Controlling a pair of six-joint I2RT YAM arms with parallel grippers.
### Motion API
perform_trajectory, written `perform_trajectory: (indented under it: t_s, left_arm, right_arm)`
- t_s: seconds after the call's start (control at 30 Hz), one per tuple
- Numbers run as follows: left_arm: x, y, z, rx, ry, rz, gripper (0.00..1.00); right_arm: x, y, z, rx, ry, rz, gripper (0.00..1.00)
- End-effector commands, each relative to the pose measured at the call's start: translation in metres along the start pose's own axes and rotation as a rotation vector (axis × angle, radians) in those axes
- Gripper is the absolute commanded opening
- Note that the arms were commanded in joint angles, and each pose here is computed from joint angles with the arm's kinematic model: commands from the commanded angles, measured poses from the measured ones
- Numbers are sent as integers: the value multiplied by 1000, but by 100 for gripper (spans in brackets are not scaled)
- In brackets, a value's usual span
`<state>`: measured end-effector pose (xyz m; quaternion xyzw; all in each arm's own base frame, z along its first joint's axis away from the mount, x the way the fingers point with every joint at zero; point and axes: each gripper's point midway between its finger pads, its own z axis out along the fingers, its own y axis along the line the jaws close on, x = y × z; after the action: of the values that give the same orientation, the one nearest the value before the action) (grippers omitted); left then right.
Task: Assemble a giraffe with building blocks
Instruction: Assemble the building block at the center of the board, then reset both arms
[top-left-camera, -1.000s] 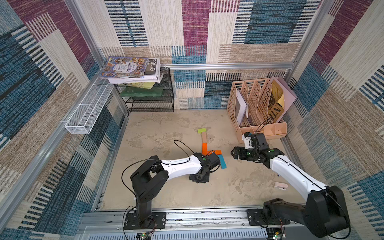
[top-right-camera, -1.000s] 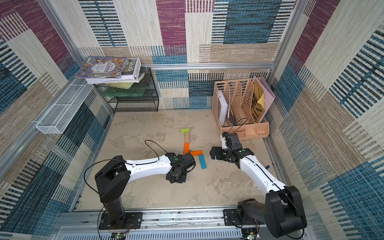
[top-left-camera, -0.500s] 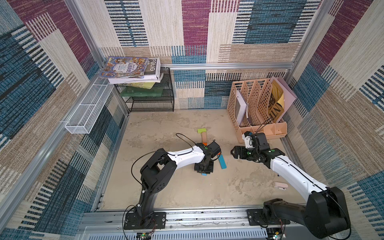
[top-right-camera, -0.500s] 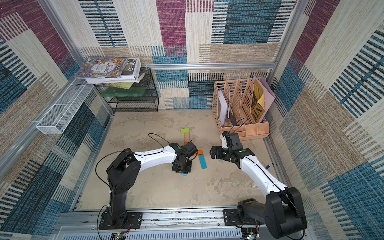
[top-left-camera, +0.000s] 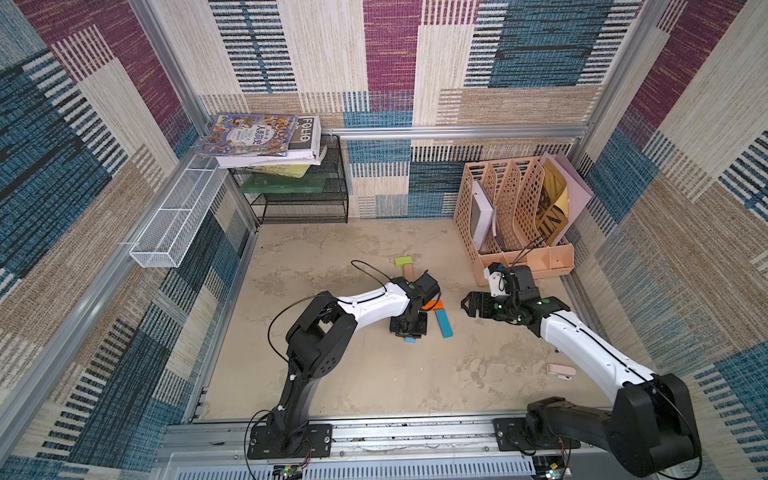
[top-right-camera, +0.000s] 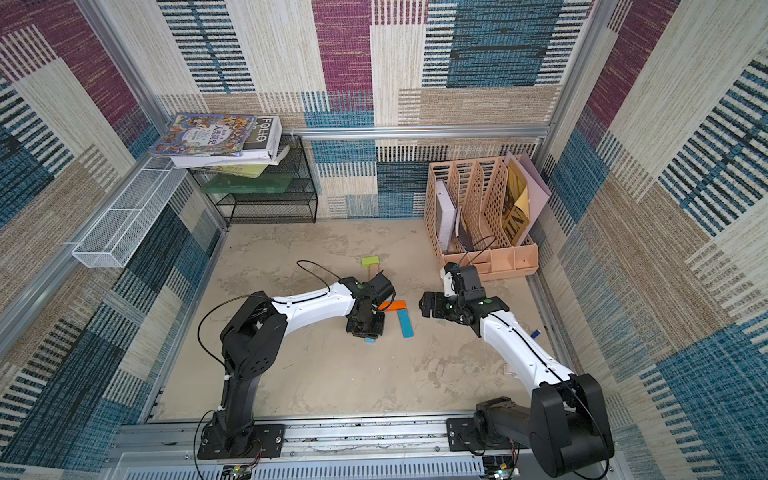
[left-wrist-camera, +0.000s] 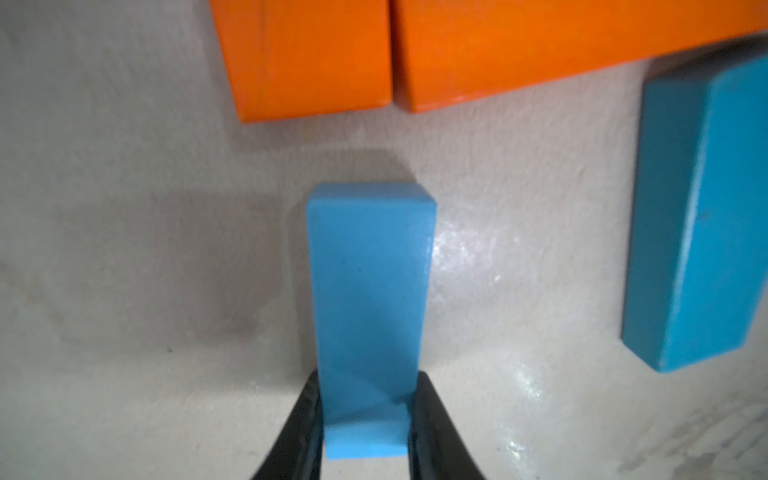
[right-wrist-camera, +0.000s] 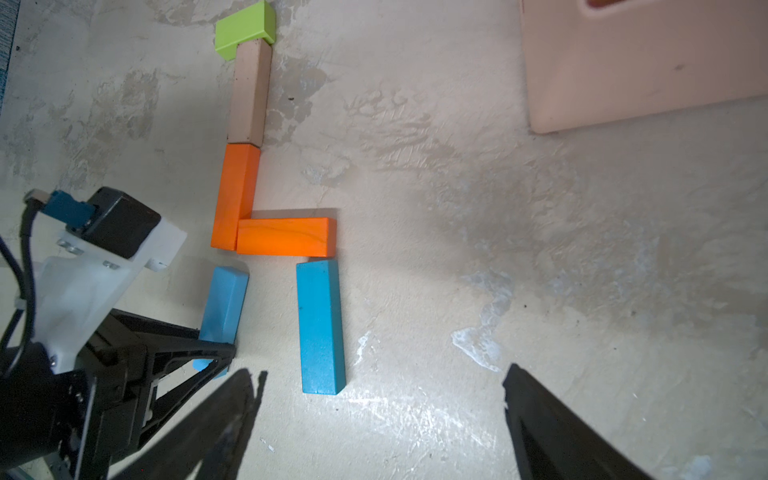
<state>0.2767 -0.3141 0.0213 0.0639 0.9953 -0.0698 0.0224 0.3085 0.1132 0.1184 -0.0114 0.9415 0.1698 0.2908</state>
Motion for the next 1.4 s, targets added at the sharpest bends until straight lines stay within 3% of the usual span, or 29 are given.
perform_trajectory:
  t_s: [0.0,0.7,0.83,0.87,0.9,0.93,0.97,1.1,1.23,1.3,1.37]
  left_arm:
    - [0,13,7,-46,15,-1,13]
    - [-5,15,7,-50,7,-7,15]
    - [-4,11,2,-28,-3,15,36]
    - [-5,10,-2,-20,-14,22,51]
    - [-6,7,-6,-12,-29,34,89]
    - [-7,6,-11,-8,-44,42,99]
    - [-8,3,-18,1,-59,52,100]
    - [-12,-8,-66,28,-182,102,100]
    - [-11,-15,-170,131,-425,170,100]
    - [-10,0,-227,177,-585,199,100]
    - [-18,37,-279,189,-779,203,99]
  right_arm:
    - [-2,1,1,-6,-7,-4,96]
    - [-2,0,2,-9,-9,-1,96]
    - [0,1,2,-18,-5,-5,96]
    - [0,1,2,-19,-5,-6,96]
    - [0,1,2,-19,-3,-9,96]
    - [0,1,2,-17,-4,-10,96]
    - [0,1,2,-14,-5,-12,96]
    - [-3,-6,-1,13,-22,-9,96]
    - [-21,-12,-22,24,-112,1,96]
    - [-43,-13,-47,50,-217,2,96]
    - [-76,-18,-90,115,-404,3,96]
